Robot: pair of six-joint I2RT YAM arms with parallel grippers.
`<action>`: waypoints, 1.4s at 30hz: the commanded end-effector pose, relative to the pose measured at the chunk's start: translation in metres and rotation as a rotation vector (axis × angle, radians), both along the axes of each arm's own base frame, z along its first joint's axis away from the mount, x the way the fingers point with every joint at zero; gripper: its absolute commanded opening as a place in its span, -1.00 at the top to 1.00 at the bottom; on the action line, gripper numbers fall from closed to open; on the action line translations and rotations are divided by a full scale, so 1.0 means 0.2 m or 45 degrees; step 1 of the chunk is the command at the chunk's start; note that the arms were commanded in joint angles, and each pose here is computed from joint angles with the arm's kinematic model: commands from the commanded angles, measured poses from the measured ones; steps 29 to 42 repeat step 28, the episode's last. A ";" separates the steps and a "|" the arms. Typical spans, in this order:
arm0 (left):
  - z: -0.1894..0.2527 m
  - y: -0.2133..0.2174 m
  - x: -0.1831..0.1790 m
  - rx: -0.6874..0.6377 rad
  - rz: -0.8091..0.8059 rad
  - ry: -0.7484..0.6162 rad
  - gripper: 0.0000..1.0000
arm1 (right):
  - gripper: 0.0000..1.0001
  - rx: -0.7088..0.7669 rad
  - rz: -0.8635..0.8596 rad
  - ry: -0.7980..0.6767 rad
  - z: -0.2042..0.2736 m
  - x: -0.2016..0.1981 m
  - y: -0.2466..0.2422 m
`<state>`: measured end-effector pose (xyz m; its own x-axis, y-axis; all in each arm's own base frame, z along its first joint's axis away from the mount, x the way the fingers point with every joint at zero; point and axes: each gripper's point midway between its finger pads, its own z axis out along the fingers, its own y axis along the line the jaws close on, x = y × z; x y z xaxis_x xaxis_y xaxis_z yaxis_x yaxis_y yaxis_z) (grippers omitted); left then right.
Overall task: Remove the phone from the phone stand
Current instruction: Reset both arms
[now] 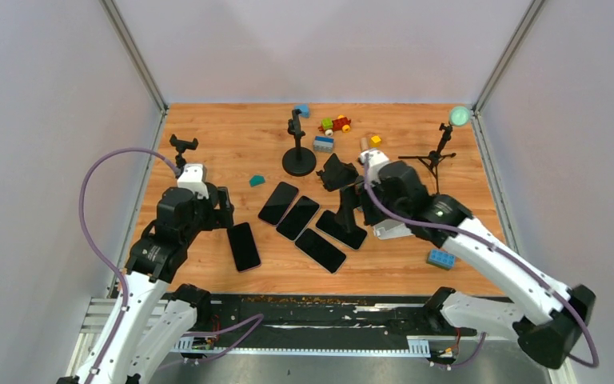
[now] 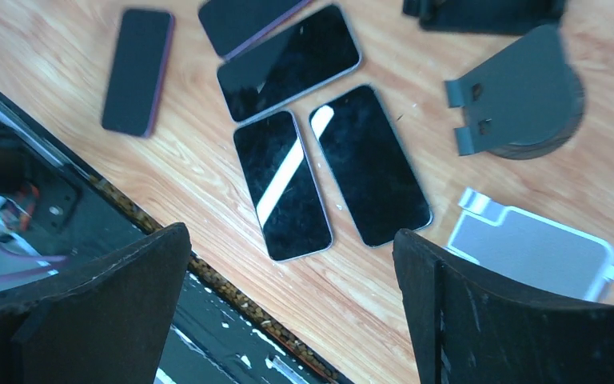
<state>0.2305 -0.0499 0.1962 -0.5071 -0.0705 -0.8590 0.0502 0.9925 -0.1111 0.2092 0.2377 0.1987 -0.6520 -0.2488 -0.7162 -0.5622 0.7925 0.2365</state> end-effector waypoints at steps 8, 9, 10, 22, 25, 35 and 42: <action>0.12 -0.01 0.00 -0.057 -0.004 -0.131 -1.00 | -1.00 0.395 -0.428 -0.542 0.61 -0.02 -0.48; 0.12 -0.01 0.00 -0.063 -0.010 -0.140 -1.00 | -1.00 0.403 -0.470 -0.571 0.63 -0.03 -0.52; 0.13 -0.02 0.00 -0.070 -0.017 -0.154 -1.00 | -1.00 0.418 -0.513 -0.599 0.64 -0.04 -0.57; 0.13 -0.08 0.00 -0.107 -0.101 -0.143 -1.00 | -1.00 0.423 -0.726 -0.802 0.63 -0.09 -0.84; 0.13 -0.09 -0.01 -0.110 -0.116 -0.141 -1.00 | -1.00 0.407 -0.753 -0.821 0.64 -0.08 -0.86; 0.13 -0.10 0.00 -0.111 -0.122 -0.136 -1.00 | -1.00 0.378 -0.771 -0.834 0.64 -0.08 -0.88; 0.13 -0.10 0.00 -0.111 -0.122 -0.136 -1.00 | -1.00 0.378 -0.771 -0.834 0.64 -0.08 -0.88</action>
